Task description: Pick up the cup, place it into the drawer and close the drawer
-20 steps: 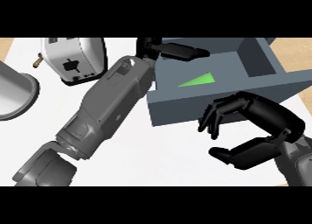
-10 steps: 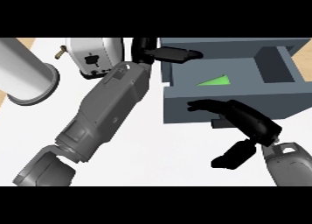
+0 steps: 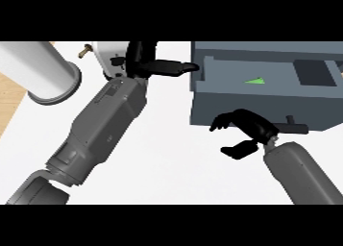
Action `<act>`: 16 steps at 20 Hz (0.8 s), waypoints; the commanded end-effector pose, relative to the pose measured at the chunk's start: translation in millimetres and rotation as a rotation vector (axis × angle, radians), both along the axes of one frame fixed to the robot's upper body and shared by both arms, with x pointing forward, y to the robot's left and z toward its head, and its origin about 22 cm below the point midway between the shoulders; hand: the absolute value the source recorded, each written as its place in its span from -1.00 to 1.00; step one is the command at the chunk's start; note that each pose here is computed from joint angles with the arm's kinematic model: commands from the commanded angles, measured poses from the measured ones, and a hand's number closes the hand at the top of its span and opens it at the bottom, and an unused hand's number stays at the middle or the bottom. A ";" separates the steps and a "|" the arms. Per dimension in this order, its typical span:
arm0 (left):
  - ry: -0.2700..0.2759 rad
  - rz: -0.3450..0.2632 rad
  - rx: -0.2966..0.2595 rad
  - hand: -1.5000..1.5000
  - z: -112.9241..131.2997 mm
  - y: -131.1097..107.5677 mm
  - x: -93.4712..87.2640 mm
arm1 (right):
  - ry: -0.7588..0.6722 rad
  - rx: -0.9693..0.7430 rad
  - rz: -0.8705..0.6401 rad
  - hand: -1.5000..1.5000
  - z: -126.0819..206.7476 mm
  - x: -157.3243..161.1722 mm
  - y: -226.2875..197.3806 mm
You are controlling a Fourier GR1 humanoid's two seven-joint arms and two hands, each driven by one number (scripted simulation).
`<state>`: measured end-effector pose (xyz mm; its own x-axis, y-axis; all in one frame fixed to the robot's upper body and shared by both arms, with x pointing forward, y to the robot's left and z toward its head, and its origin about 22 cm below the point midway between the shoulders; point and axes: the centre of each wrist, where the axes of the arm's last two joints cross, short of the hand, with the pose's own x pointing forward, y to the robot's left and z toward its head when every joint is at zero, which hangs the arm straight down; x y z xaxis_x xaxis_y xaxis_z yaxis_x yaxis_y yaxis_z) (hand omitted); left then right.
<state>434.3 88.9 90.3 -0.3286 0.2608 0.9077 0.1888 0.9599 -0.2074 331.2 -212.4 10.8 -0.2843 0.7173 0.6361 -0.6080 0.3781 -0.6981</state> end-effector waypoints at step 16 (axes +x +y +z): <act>0.014 -0.059 -0.016 -1.00 -24.2 67.5 -15.9 | -0.255 0.191 -0.317 1.00 73.0 106.4 -61.9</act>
<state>420.6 147.2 68.0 -0.3081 0.2956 0.9043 0.2308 0.9453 -0.2304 407.0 -261.2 26.8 -0.2509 0.6362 0.7295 -0.4313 0.6013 -0.6727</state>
